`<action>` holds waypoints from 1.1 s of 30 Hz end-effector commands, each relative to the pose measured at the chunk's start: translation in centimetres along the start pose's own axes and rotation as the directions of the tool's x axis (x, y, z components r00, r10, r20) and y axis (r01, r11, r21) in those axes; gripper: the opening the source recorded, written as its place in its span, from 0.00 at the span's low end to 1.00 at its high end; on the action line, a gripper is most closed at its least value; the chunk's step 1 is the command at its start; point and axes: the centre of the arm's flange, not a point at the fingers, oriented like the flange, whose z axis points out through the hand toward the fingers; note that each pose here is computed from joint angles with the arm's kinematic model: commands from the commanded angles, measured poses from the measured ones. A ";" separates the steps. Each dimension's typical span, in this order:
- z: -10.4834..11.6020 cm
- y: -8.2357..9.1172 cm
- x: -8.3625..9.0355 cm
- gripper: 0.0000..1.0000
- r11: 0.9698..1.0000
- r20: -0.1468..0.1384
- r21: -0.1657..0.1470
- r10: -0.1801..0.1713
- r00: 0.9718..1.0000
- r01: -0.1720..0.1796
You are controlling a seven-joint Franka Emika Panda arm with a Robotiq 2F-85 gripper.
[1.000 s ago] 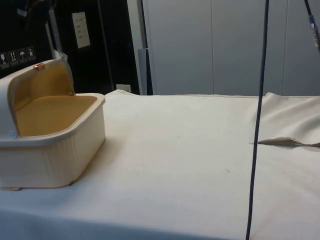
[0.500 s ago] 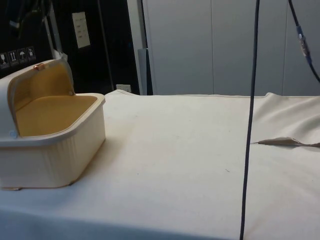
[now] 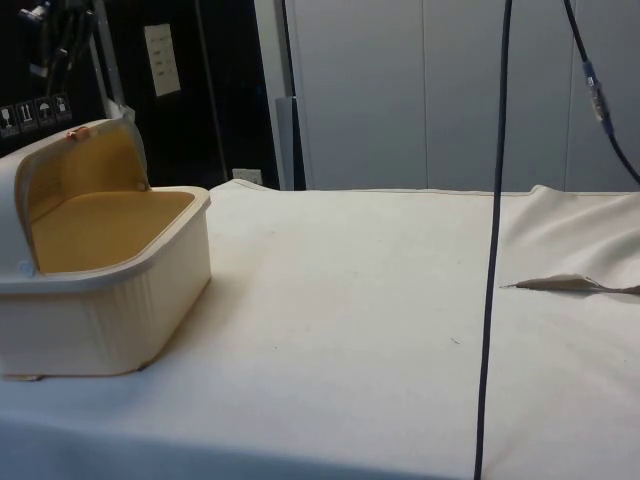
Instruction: Open the lid, then close it.
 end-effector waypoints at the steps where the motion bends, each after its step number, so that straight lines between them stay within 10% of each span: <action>1: 0.1 0.1 0.1 0.35 1.000 -0.004 0.000 0.001 1.000 -0.001; 8: 0.6 -0.1 0.0 0.00 1.000 -0.001 0.000 -0.001 1.000 0.001; 33: 3.0 -0.9 -1.0 0.00 1.000 0.031 0.005 -0.007 1.000 0.007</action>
